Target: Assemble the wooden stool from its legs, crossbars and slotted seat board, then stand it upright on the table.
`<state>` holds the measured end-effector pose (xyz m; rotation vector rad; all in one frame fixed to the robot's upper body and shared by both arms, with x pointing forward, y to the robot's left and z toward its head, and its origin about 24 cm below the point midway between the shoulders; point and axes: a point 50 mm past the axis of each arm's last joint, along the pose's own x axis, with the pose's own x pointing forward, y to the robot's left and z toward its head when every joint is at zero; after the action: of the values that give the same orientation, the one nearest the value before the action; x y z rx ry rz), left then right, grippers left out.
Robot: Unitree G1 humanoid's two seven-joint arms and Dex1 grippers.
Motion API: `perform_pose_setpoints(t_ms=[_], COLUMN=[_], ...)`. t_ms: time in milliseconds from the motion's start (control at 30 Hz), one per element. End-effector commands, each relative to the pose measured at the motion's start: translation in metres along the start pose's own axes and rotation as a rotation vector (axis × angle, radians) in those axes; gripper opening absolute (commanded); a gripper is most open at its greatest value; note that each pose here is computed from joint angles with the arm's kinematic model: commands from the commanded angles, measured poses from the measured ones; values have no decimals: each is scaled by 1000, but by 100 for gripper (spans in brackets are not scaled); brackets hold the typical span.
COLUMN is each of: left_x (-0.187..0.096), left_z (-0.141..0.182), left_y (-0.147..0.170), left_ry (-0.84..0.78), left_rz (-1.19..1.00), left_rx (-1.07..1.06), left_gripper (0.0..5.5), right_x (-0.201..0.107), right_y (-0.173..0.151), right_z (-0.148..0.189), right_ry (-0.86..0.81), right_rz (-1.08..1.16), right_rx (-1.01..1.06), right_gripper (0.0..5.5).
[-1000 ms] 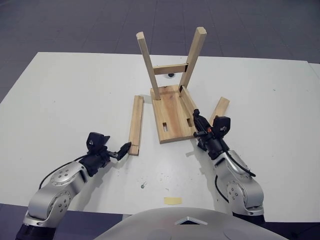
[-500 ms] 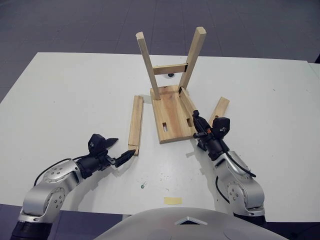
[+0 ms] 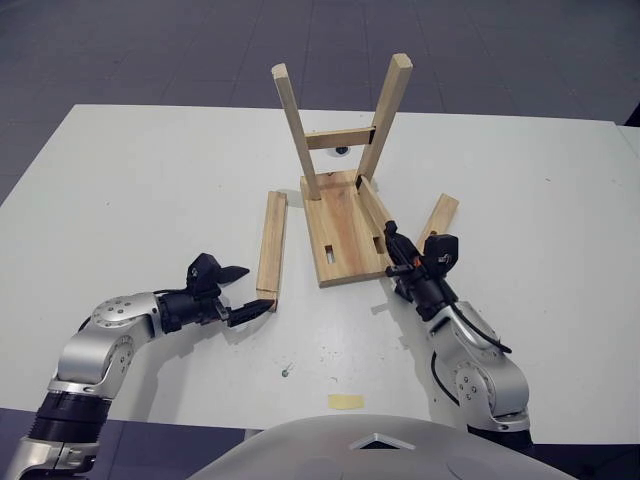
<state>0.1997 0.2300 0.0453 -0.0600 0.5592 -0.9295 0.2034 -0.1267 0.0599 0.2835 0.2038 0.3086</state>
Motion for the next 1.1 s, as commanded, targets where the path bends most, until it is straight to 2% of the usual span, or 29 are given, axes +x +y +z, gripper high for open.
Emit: perform_pose_setpoints(t_ms=[33, 167, 400, 533, 633, 667, 700, 733, 800, 933, 1033, 1100], left_x=[-7, -8, -14, -13, -12, 30, 58, 69, 70, 73, 70, 63], left_z=[-2, -1, 6, 7, 12, 55, 94, 123, 145, 141, 130, 123], left_y=[5, 8, 22, 26, 31, 9, -16, -36, -45, -54, -60, -61], left_ry=[81, 127, 162, 56, -147, -264, -352, -425, -483, -378, -237, -200], left_rz=[60, 60, 183, 196, 279, 271, 254, 241, 249, 228, 318, 400], left_rx=[33, 51, 150, 82, 31, 30, 22, 21, 8, 27, 158, 212], left_gripper=[540, 540, 540, 540, 540, 540, 540, 540, 540, 540, 540, 540], right_x=[2, 3, 2, 3, 5, 5, 6, 6, 7, 9, 9, 8], right_y=[2, 4, 6, 7, 6, 6, 7, 7, 6, 4, 4, 3], right_z=[2, 2, -1, -1, -1, -1, -1, -1, 0, 0, 1, 1], right_ry=[-1, -3, 3, 3, 1, 1, 1, 0, -2, -2, -3, -2], right_rz=[11, 12, 9, 15, 14, 16, 18, 20, 20, 21, 21, 19], right_rx=[-6, -4, 1, -2, -5, -8, -9, -9, -10, -16, -20, -20], right_gripper=[40, 40, 40, 40, 40, 40, 40, 39, 39, 39, 39, 39])
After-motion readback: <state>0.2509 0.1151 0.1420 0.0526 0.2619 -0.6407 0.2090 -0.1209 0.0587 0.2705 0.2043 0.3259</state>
